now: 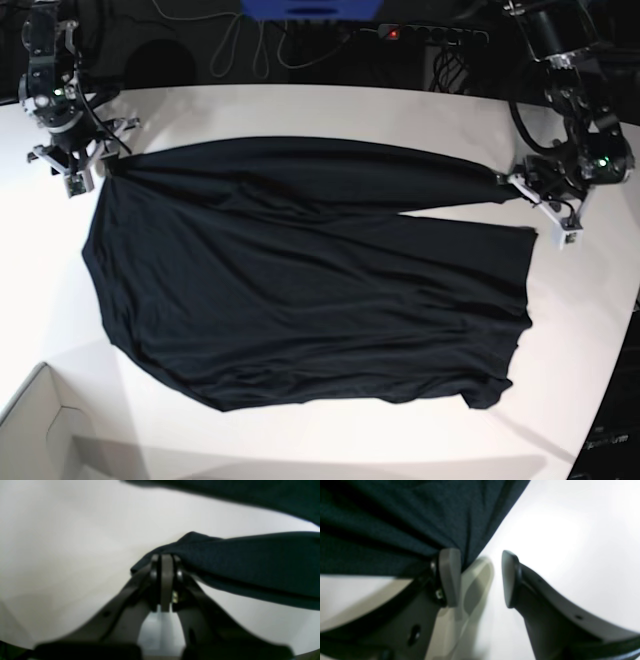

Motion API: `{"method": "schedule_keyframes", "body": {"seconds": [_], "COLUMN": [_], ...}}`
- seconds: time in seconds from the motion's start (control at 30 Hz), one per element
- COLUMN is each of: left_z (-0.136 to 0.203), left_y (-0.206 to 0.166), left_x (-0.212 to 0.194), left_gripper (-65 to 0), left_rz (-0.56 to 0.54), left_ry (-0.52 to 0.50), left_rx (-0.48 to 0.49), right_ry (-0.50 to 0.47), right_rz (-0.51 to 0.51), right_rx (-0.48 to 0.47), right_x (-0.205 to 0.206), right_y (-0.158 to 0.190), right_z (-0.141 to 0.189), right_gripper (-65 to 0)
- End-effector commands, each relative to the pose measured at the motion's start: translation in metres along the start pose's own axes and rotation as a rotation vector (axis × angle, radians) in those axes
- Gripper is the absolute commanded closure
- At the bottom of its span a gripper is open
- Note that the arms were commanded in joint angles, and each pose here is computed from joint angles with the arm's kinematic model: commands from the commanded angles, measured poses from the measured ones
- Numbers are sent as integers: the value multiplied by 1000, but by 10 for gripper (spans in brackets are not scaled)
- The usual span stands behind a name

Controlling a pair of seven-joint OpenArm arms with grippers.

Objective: Layout the t-shirt on the table in an organized manner, then fold the t-shirt properly
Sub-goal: 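Hold both shirt corners and pull them apart to flatten the shirt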

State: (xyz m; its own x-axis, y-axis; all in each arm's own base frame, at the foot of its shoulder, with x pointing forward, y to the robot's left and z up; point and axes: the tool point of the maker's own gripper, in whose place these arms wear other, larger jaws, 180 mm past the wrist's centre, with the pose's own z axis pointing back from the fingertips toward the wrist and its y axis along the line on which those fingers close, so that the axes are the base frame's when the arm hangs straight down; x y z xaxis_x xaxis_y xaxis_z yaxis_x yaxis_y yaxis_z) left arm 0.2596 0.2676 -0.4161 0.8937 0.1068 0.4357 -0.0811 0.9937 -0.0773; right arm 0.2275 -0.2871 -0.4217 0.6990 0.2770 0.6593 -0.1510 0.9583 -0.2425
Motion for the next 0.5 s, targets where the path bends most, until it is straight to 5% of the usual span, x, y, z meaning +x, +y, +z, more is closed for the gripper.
{"method": "schedule_keyframes", "body": {"seconds": [0.0,0.3,0.47], "left_z": [3,4,10], "left_y": [5,18,20], "left_x": [12,21,47], "left_gripper": [-2,-5,-5], "left_rz": [-3,-1,-5], "left_ry": [-38,-94,-145], "left_rx": [7,30,34], "right_ry": [22,-2,-41], "right_rz": [23,-12,-11], "right_rx": [-30,-108,-91], "right_x": [-2,3,15], "right_y": [-14,-44,-29], "right_z": [4,14,21], "right_gripper": [-273,-271,-273]}}
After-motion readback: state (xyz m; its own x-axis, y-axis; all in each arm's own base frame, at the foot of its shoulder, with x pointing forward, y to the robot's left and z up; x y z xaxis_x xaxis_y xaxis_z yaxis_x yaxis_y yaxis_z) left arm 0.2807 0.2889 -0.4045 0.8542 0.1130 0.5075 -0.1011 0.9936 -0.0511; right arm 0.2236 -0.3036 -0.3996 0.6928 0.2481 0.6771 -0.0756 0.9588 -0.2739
